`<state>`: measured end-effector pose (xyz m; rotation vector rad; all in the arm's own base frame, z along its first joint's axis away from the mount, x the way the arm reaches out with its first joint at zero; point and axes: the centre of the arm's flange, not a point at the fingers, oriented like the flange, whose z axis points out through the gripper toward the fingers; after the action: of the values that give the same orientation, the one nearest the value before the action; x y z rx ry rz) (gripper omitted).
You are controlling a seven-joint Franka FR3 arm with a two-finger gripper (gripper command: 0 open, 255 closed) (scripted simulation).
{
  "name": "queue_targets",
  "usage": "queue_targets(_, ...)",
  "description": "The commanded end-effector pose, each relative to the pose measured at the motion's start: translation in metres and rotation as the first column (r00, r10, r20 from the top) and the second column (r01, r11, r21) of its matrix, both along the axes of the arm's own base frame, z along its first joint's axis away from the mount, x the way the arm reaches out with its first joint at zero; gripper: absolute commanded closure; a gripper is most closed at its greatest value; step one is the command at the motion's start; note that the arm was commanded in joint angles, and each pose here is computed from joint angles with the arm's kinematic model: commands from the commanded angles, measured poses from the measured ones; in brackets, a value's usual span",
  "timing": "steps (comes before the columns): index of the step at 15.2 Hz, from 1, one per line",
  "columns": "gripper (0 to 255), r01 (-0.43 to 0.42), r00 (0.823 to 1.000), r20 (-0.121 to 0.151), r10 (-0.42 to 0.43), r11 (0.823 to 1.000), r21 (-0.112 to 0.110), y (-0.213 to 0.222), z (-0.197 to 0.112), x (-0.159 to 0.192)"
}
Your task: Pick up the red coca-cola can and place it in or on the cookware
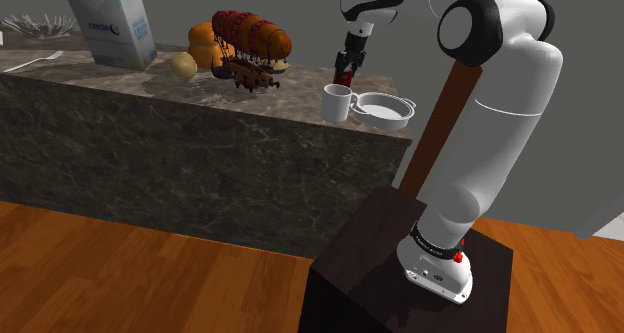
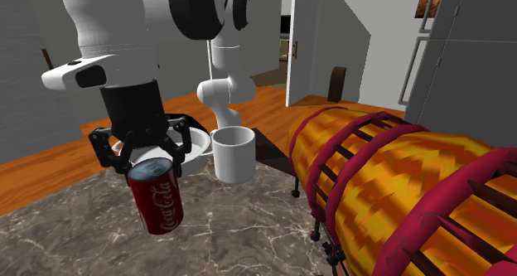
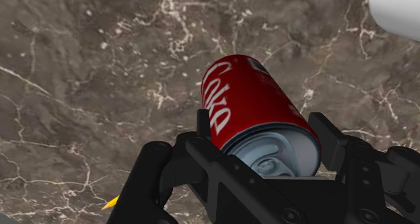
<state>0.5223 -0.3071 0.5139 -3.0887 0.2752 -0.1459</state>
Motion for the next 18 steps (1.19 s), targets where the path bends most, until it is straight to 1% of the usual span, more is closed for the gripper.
queue_targets(1, 255, -0.001, 1.000, -0.001, 0.001, 1.000, 0.001, 0.000, -0.001, 0.000)
queue_targets(5, 255, -0.001, 1.000, -0.001, 0.001, 1.000, 0.001, 0.001, -0.001, 0.000)
queue_targets(18, 255, -0.001, 1.000, -0.001, 0.001, 1.000, 0.001, 0.001, 0.068, 0.000)
